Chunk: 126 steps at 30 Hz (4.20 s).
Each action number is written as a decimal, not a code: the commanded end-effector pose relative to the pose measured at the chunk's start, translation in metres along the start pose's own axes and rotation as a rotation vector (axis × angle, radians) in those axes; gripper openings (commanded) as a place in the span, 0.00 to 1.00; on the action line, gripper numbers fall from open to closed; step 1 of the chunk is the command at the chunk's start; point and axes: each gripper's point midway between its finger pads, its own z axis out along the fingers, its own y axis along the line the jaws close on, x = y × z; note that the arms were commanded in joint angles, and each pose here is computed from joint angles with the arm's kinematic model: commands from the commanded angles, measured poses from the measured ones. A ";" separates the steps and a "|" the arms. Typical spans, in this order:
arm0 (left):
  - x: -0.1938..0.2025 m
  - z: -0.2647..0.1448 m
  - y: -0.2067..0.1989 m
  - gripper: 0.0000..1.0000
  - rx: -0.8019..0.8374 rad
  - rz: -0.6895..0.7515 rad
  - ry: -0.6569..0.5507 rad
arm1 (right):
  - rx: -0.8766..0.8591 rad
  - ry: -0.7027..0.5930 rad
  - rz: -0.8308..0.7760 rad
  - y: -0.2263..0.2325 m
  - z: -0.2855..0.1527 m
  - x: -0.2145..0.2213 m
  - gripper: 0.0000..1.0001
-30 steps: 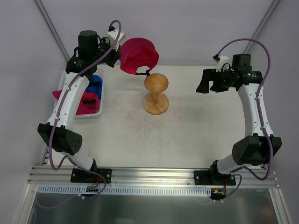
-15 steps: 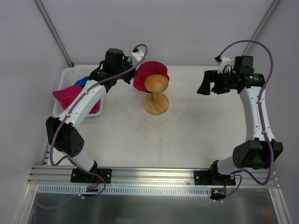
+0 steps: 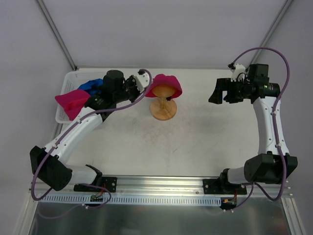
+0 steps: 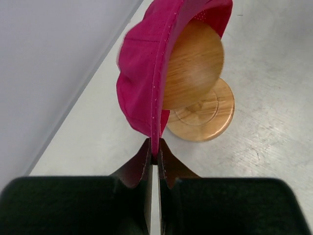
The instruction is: Stack the hats
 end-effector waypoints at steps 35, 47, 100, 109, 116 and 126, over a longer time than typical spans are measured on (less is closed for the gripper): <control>0.066 -0.058 -0.086 0.63 0.141 0.149 -0.026 | -0.053 -0.018 0.001 0.006 0.000 0.003 1.00; 0.125 -0.123 0.067 0.64 -0.303 -0.490 0.278 | -0.078 -0.010 0.018 0.006 0.011 0.009 1.00; 0.298 -0.209 0.226 0.14 -0.926 -1.514 0.438 | -0.112 0.083 0.183 -0.026 0.056 0.063 0.99; 0.168 -0.168 0.232 0.00 -0.648 -1.102 0.150 | -0.162 -0.031 0.067 -0.004 0.018 0.019 0.99; 0.040 -0.166 0.194 0.00 -0.257 -0.628 -0.156 | -0.233 -0.202 -0.099 0.028 -0.025 -0.033 1.00; -0.080 -0.160 0.098 0.00 -0.014 -0.096 -0.350 | -0.454 -0.448 -0.227 0.129 -0.074 -0.125 0.99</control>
